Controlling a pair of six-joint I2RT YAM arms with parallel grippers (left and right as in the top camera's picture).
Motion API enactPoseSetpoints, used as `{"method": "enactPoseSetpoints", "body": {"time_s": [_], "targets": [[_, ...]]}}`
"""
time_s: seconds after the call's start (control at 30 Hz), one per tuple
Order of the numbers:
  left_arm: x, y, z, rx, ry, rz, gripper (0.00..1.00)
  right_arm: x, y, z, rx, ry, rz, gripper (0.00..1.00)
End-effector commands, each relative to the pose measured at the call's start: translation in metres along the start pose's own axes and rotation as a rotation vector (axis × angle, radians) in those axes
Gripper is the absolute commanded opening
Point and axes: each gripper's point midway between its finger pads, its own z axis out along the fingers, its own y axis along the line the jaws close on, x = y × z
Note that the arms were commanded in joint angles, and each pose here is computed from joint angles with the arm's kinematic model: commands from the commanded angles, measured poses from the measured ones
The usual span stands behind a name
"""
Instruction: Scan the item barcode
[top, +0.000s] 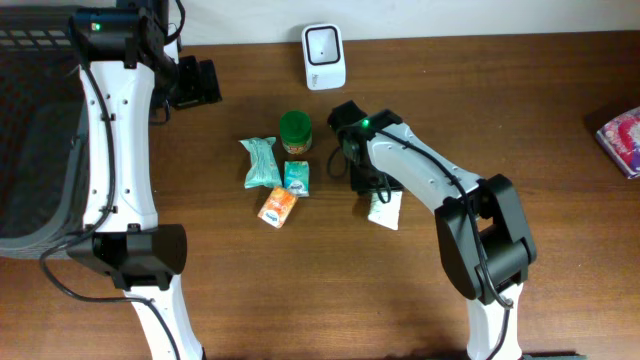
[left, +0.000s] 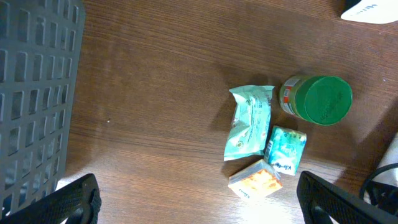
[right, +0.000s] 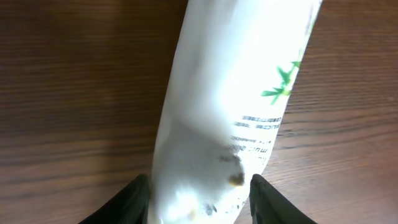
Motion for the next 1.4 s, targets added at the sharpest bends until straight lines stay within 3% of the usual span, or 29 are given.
{"method": "enactPoseSetpoints", "body": {"time_s": [0.0,0.07,0.13,0.2,0.33,0.47,0.7,0.73,0.8,0.93,1.13,1.37], "targets": [[-0.001,0.002,-0.009,-0.002,-0.022,0.010,0.99,-0.023,0.011,-0.024,-0.063,-0.053,0.010,0.52],[-0.001,0.002,-0.009,-0.002,-0.022,0.010,0.99,-0.035,-0.001,-0.037,-0.067,-0.061,0.032,0.60],[-0.001,0.002,-0.009,-0.002,-0.022,0.010,0.99,-0.048,-0.030,-0.043,-0.072,-0.041,0.100,0.75],[-0.001,0.002,-0.009,-0.002,-0.022,0.010,0.99,-0.050,-0.040,-0.038,-0.180,0.014,0.073,0.77],[-0.001,0.002,-0.009,-0.002,-0.022,0.010,0.99,-0.036,-0.032,-0.029,-0.768,0.106,-0.151,0.78],[-0.001,0.002,-0.009,-0.002,-0.022,0.010,0.99,-0.023,-0.017,0.000,-0.893,0.102,-0.124,0.77],[-0.001,0.002,-0.009,-0.002,-0.022,0.010,0.99,-0.008,0.008,0.040,-0.911,0.111,0.018,0.51],[-0.001,0.002,-0.009,-0.002,-0.022,0.010,0.99,-0.007,0.012,0.041,-0.912,0.109,0.018,0.42],[-0.001,0.002,-0.009,-0.002,-0.022,0.010,0.99,-0.007,0.018,0.039,-0.915,0.104,0.005,0.04],[0.000,-0.001,-0.009,0.000,-0.022,0.015,0.99,-0.047,0.026,-0.001,-1.011,0.020,0.016,0.04],[0.000,0.000,-0.009,0.000,-0.022,0.015,0.99,-0.168,0.021,-0.091,-1.130,-0.390,0.095,0.04],[0.000,-0.001,-0.009,0.000,-0.022,0.016,0.99,-0.227,0.036,-0.139,-1.132,-0.722,0.194,0.04]]}}
